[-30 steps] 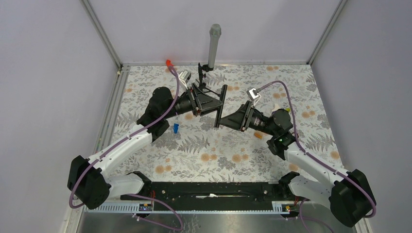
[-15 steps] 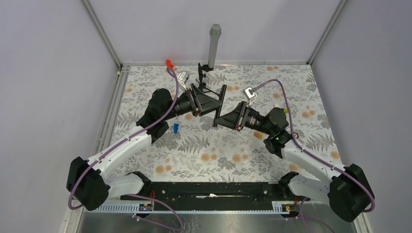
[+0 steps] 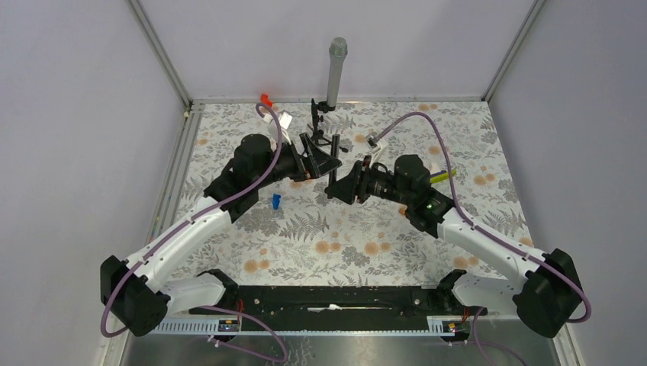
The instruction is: Load the batteries into the remote control
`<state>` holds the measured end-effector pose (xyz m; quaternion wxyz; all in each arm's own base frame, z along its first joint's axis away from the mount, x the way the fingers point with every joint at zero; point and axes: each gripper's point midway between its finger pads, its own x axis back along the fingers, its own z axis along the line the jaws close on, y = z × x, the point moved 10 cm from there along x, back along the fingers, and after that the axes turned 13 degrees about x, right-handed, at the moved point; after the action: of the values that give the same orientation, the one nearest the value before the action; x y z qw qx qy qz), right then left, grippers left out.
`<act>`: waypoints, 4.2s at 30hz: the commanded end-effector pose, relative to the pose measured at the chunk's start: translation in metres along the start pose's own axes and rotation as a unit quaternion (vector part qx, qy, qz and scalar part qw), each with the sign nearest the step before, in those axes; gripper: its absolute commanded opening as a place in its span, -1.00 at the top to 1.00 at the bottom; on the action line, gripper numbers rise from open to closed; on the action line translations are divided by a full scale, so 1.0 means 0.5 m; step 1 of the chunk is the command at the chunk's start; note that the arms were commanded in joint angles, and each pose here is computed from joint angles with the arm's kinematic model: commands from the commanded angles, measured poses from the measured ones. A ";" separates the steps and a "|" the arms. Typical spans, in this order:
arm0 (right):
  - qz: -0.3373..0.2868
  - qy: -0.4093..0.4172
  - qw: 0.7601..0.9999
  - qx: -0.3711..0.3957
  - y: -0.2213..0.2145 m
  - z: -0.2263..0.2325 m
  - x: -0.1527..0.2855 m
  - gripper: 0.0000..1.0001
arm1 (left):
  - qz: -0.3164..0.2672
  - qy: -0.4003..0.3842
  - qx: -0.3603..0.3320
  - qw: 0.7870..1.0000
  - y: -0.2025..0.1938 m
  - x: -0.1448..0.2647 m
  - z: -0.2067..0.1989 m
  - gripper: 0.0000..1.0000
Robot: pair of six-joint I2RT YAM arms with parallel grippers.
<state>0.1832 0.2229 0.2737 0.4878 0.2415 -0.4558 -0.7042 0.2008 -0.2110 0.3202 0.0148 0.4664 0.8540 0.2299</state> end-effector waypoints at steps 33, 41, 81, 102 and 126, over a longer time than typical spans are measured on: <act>0.024 -0.091 0.995 0.042 -0.009 0.039 -0.001 -0.99 | -0.033 0.058 -0.059 0.996 0.057 -0.001 0.039 1.00; -0.120 -0.110 0.964 -0.209 0.047 0.075 0.023 -0.99 | -0.081 -0.023 -0.009 0.996 0.080 0.051 -0.029 1.00; -0.140 0.021 0.927 -0.347 0.027 0.072 -0.041 0.32 | -0.101 -0.224 0.137 0.960 0.097 0.142 -0.151 1.00; -0.115 0.052 0.966 -0.225 0.070 0.089 -0.078 -0.47 | -0.071 -0.224 0.226 0.945 0.109 0.135 -0.125 1.00; -0.131 0.068 0.954 -0.261 0.105 0.057 -0.109 -0.10 | -0.053 -0.213 0.234 0.947 0.093 0.125 -0.094 1.00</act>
<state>0.1953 0.2778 0.3284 0.4762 0.2260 -0.1799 -0.8306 0.2052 -0.1579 0.3739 0.0455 0.4188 0.9047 -0.0639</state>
